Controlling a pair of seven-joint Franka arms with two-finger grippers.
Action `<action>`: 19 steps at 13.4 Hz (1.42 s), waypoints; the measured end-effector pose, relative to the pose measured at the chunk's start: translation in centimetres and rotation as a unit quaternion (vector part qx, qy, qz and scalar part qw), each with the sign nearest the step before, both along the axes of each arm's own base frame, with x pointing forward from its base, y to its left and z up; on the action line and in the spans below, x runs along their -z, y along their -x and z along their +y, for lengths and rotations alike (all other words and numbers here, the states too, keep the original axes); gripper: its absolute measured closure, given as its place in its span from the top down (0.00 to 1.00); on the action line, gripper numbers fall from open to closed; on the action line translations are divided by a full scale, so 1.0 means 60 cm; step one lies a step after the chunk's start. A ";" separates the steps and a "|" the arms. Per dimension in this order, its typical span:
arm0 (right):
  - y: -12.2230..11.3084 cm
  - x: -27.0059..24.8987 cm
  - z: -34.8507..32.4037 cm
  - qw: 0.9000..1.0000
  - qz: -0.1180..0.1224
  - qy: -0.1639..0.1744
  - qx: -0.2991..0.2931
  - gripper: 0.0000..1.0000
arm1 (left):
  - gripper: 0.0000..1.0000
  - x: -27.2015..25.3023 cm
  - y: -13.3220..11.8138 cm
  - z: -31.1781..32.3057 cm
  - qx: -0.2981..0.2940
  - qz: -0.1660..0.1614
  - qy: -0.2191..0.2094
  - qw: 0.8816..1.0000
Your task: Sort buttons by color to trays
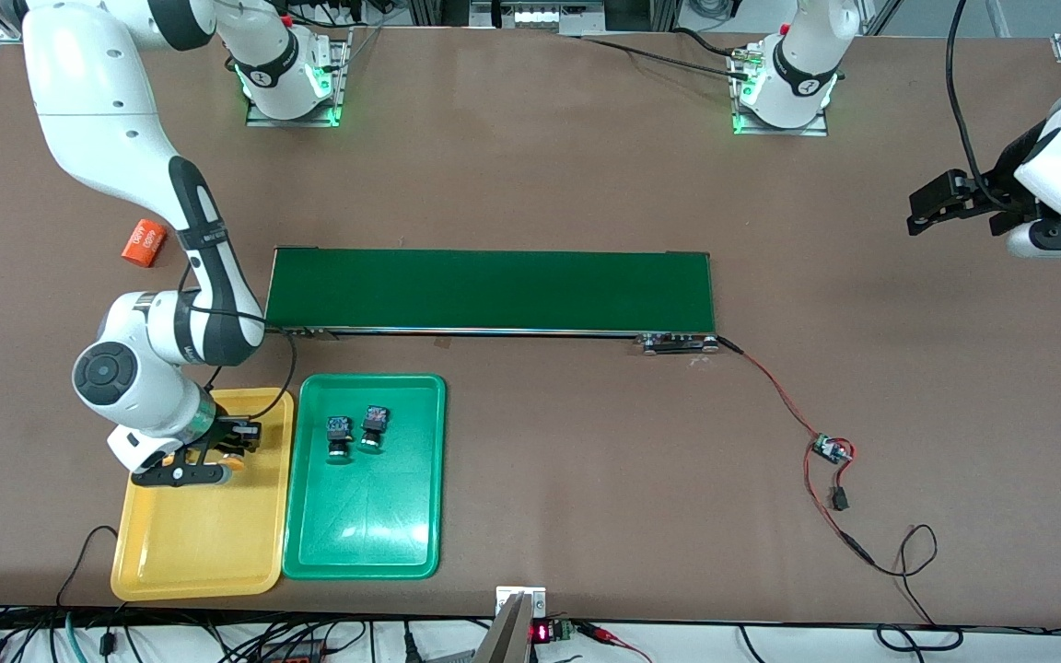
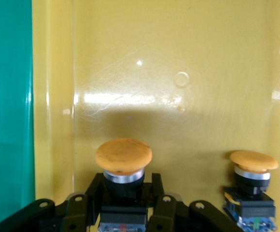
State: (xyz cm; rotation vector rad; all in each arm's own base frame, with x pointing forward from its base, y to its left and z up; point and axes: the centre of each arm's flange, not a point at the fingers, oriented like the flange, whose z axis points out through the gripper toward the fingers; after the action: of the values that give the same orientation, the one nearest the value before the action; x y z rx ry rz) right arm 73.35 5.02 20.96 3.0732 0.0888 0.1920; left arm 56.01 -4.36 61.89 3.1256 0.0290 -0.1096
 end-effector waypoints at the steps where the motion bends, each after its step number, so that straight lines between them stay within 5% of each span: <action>1: 0.000 0.008 0.001 1.000 -0.002 0.000 -0.001 0.44 | 1.00 0.000 0.000 0.000 0.000 0.000 0.000 1.000; 8: -0.009 -0.018 0.018 1.000 -0.016 -0.002 -0.007 1.00 | 1.00 0.000 0.000 0.000 0.000 0.000 0.000 1.000; 13: 0.012 -0.182 0.015 1.000 0.025 -0.007 0.000 1.00 | 1.00 0.000 0.000 0.000 0.000 0.000 0.000 1.000; 19: 0.088 -0.397 -0.017 0.997 0.073 -0.016 0.016 1.00 | 1.00 0.001 0.000 0.001 -0.001 0.000 0.000 1.000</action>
State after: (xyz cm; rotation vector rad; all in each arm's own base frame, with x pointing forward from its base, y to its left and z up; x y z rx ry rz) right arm 68.06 4.02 44.79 3.1136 0.0432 -0.0332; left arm 56.04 -4.29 61.86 3.1254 0.0309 -0.1107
